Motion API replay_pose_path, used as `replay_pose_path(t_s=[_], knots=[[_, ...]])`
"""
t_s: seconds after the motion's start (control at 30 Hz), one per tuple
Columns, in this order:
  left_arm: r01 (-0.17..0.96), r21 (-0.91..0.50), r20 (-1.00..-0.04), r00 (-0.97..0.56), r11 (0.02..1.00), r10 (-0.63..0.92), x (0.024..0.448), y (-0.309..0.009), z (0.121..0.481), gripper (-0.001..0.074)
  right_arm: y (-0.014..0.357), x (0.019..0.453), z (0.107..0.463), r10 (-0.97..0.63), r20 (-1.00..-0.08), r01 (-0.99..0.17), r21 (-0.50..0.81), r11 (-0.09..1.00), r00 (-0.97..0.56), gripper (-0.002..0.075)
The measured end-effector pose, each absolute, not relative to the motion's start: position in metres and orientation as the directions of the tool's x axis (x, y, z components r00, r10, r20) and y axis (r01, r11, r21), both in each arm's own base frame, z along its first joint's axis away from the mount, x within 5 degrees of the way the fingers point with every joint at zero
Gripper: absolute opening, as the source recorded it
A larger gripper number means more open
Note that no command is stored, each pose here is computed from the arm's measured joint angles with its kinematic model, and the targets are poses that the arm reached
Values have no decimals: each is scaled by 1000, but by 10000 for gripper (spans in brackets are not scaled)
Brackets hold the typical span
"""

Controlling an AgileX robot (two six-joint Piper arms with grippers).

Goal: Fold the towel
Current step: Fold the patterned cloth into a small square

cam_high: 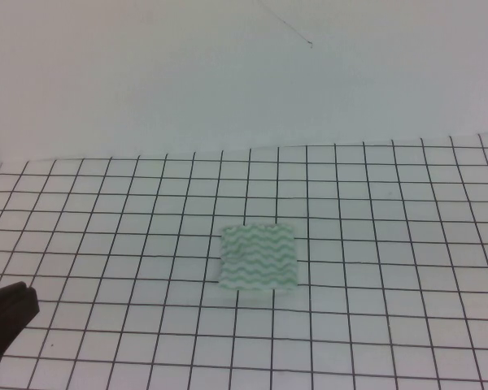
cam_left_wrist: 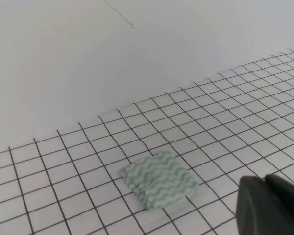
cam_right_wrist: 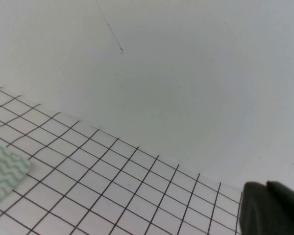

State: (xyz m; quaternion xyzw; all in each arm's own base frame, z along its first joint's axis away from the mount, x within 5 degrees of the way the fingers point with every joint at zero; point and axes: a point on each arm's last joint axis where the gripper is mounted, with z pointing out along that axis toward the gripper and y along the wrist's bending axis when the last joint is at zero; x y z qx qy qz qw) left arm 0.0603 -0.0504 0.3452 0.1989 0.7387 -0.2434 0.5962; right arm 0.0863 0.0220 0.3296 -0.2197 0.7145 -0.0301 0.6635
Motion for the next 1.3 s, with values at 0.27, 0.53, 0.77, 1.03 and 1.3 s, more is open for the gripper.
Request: replay_pose_path(t_s=[0.27,0.53,0.77,1.03,1.3], knots=[[578,-107,-975,-220,809,28,62,-50,339,-1,22,86,330,-352,-936,-274,-333,902,-23,-1],[438,133,-978,-86,889,188,53,-28,291,-1,22,86,330,-352,-936,-274,-333,902,-23,-1],[289,10,-995,-91,957,38,46,-16,225,-1,22,86,330,-352,-936,-274,-333,902,-23,-1],[289,-61,-968,-250,955,14,49,-18,182,-1,22,86,330,-352,-936,-274,-333,902,-23,-1],[284,-62,-977,-212,957,-1,50,-18,185,-1,22,86,330,-354,-935,-273,-334,902,-23,-1]])
